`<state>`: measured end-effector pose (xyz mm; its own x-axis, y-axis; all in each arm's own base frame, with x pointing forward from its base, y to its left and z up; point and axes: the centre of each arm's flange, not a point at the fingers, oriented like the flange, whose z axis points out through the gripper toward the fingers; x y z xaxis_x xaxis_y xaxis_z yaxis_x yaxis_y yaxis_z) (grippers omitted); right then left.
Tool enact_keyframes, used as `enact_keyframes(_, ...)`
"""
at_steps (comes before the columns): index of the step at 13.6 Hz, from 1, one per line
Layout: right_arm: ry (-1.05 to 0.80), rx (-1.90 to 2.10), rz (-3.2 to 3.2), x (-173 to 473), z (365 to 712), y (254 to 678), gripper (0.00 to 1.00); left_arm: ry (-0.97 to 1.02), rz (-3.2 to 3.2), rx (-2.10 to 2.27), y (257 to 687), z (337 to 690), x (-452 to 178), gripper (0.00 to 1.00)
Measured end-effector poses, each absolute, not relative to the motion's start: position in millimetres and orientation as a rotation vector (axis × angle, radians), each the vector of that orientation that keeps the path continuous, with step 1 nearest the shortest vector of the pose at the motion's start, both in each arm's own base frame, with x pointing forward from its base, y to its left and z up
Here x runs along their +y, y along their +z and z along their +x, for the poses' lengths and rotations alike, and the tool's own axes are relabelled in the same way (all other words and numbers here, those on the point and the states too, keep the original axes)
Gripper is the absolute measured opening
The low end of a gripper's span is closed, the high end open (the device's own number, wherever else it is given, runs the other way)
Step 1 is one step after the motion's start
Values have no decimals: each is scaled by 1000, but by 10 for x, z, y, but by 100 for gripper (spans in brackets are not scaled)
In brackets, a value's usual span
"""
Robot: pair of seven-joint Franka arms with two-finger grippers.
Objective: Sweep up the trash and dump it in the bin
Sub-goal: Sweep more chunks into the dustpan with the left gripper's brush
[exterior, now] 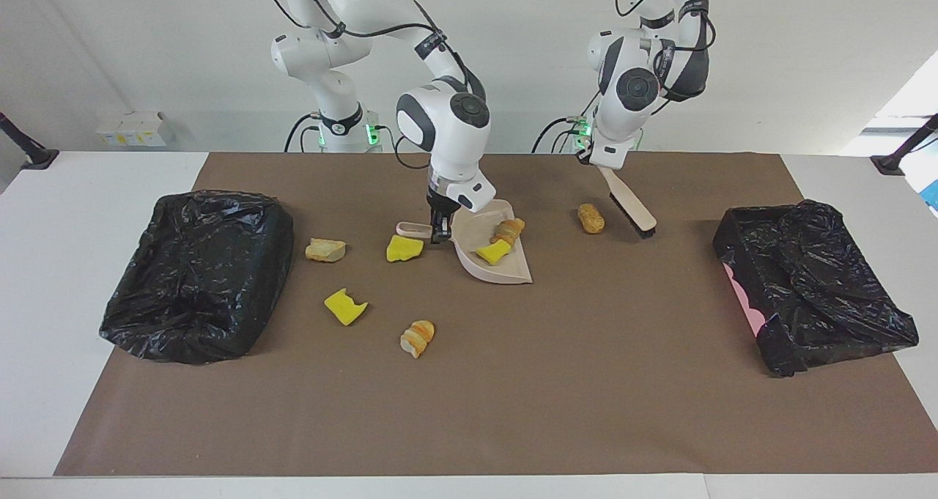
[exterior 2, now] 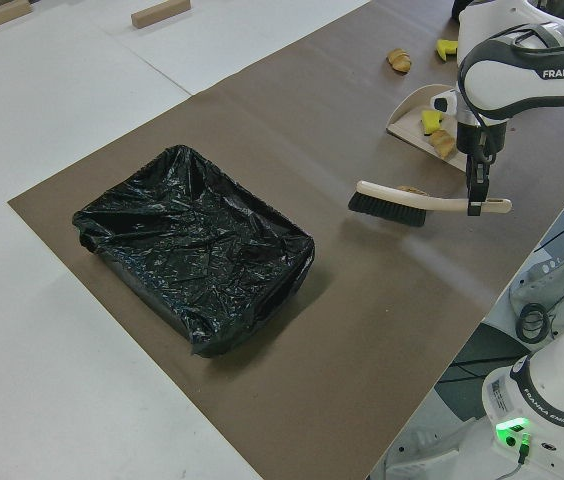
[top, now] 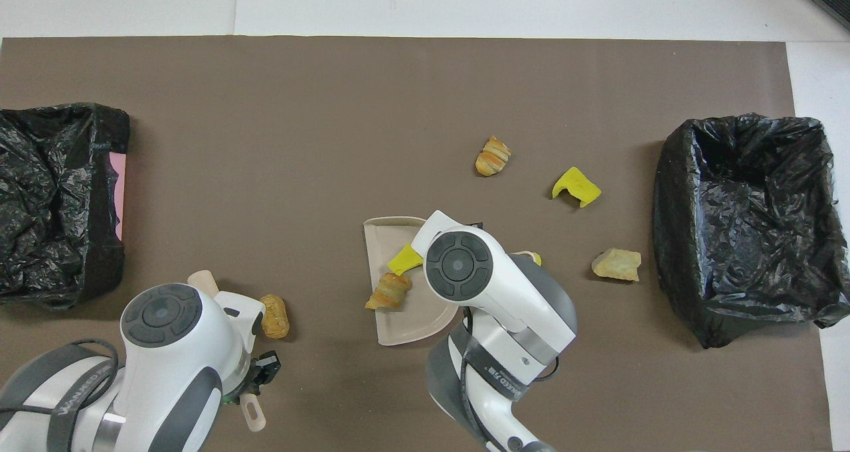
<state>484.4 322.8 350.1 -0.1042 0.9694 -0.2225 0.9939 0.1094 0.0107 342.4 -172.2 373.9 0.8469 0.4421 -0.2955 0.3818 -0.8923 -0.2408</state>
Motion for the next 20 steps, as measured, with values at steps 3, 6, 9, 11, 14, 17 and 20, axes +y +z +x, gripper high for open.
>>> enact_keyframes(3, -221, 2229, 1947, 3339, 4748, 3455, 32, 491, -2916, -664, 3565, 3479, -1910, 27)
enact_keyframes(6, -221, 2232, 1943, 3356, 4734, 3451, 32, 474, -2951, -613, 3374, 3519, -2124, 27)
enact_keyframes(9, -222, 2227, 1949, 3355, 4731, 3447, 32, 435, -3021, -504, 3400, 3640, -2287, 27)
enact_keyframes(11, -222, 2223, 1953, 3354, 4731, 3445, 32, 416, -3067, -333, 3425, 3609, -2473, 27)
enact_keyframes(14, -229, 2182, 1996, 3344, 4717, 3405, 32, 308, -3147, -196, 3495, 3521, -2846, 27)
enact_keyframes(17, -230, 2166, 2012, 3339, 4714, 3397, 32, 358, -3220, -125, 3495, 3410, -3050, 27)
enact_keyframes(20, -235, 2160, 2017, 3333, 4713, 3393, 32, 399, -3286, -60, 3562, 3383, -3182, 27)
